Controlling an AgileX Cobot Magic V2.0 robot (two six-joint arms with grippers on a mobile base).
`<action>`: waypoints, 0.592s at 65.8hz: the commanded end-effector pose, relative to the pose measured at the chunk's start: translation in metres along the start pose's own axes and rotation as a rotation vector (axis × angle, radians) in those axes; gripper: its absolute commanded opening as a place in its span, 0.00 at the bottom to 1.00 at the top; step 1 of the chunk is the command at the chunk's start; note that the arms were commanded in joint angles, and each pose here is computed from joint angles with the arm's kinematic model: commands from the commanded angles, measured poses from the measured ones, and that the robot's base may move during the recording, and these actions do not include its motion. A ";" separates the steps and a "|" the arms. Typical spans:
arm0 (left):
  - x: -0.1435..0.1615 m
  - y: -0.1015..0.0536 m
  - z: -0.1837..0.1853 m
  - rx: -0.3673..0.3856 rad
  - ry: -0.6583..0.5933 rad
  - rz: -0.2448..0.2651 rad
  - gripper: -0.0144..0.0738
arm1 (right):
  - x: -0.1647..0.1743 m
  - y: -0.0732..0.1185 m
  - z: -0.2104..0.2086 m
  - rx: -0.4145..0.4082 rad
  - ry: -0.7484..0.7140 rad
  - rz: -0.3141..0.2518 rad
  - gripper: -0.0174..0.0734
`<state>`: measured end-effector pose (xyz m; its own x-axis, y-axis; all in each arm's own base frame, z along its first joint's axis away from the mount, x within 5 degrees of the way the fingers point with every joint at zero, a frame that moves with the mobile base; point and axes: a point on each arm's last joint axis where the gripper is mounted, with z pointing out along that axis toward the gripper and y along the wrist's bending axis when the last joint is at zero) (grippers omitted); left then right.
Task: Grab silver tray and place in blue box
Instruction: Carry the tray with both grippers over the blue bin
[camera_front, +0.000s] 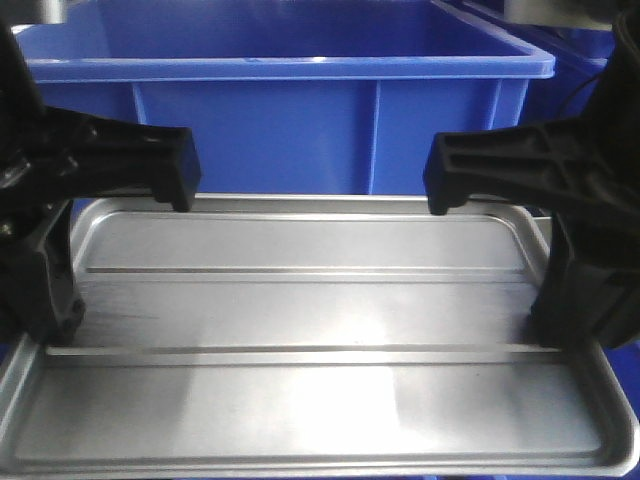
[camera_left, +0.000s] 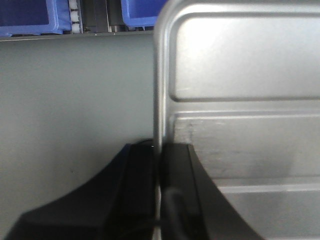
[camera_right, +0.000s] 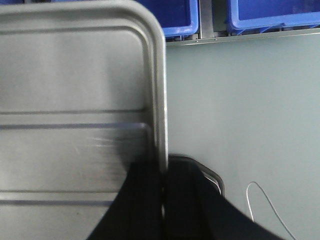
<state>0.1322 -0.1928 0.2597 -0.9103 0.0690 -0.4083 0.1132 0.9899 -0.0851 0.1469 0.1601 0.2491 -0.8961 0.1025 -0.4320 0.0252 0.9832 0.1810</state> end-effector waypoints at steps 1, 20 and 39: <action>-0.008 -0.006 -0.015 0.083 -0.059 -0.012 0.15 | -0.011 0.006 -0.013 -0.083 -0.069 -0.002 0.27; -0.008 -0.006 -0.015 0.083 -0.059 -0.012 0.15 | -0.011 0.006 -0.013 -0.083 -0.069 -0.002 0.27; -0.008 -0.006 -0.015 0.083 -0.059 -0.012 0.15 | -0.011 0.006 -0.013 -0.082 -0.070 -0.003 0.27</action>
<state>0.1322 -0.1928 0.2597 -0.9103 0.0690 -0.4083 0.1132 0.9899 -0.0851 0.1469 0.1601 0.2491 -0.8961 0.1025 -0.4320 0.0252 0.9832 0.1810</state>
